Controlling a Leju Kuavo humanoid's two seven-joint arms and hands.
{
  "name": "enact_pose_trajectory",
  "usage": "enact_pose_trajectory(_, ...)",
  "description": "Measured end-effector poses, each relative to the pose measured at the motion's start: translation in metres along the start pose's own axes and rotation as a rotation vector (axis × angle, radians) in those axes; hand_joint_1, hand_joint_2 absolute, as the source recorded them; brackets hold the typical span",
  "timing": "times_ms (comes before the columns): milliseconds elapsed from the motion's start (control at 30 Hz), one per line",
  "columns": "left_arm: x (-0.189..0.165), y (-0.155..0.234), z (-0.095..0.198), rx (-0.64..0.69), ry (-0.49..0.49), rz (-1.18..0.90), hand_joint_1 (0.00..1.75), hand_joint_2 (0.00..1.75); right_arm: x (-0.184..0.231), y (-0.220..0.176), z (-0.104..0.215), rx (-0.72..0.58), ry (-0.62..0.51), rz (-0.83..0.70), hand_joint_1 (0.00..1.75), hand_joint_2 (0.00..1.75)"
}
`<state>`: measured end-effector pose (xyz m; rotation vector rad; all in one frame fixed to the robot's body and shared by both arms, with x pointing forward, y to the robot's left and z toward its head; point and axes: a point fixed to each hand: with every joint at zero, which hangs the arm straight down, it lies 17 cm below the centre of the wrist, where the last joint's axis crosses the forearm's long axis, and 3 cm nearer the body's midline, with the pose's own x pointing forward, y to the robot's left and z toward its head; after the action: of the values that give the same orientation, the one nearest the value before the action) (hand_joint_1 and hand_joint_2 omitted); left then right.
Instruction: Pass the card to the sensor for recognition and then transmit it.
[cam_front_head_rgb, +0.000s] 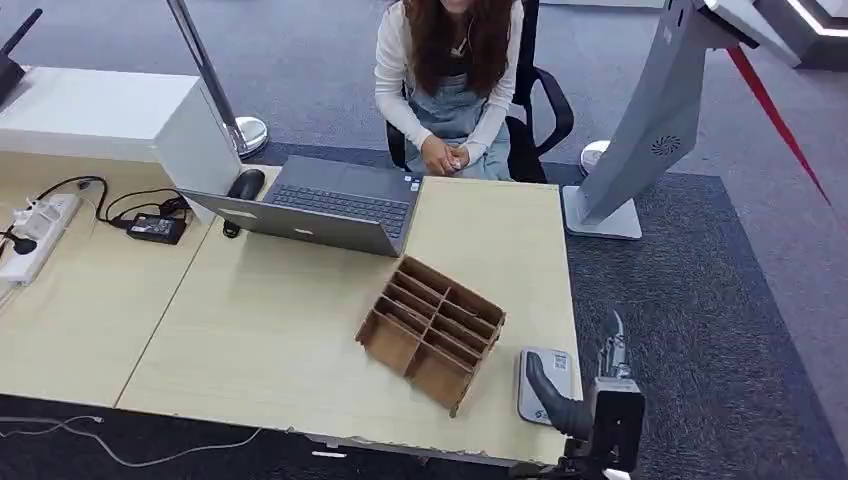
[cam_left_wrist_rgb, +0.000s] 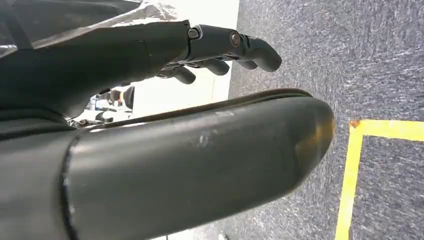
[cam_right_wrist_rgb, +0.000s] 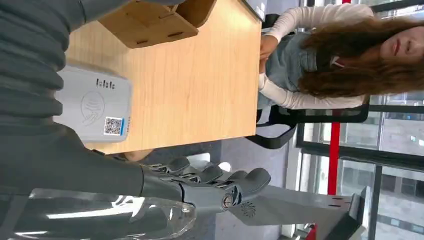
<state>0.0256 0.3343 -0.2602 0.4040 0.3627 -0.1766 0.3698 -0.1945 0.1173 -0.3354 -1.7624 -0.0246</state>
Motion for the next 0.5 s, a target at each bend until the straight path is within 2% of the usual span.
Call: enact_pose_trajectory(500, 0.0023, 0.0024, -0.0004, 0.012, -0.013, 0.0, 0.0, 0.0, 0.0003, 0.0001, 0.0005, 0.001, -0.008, 0.001, 0.0, 1.75)
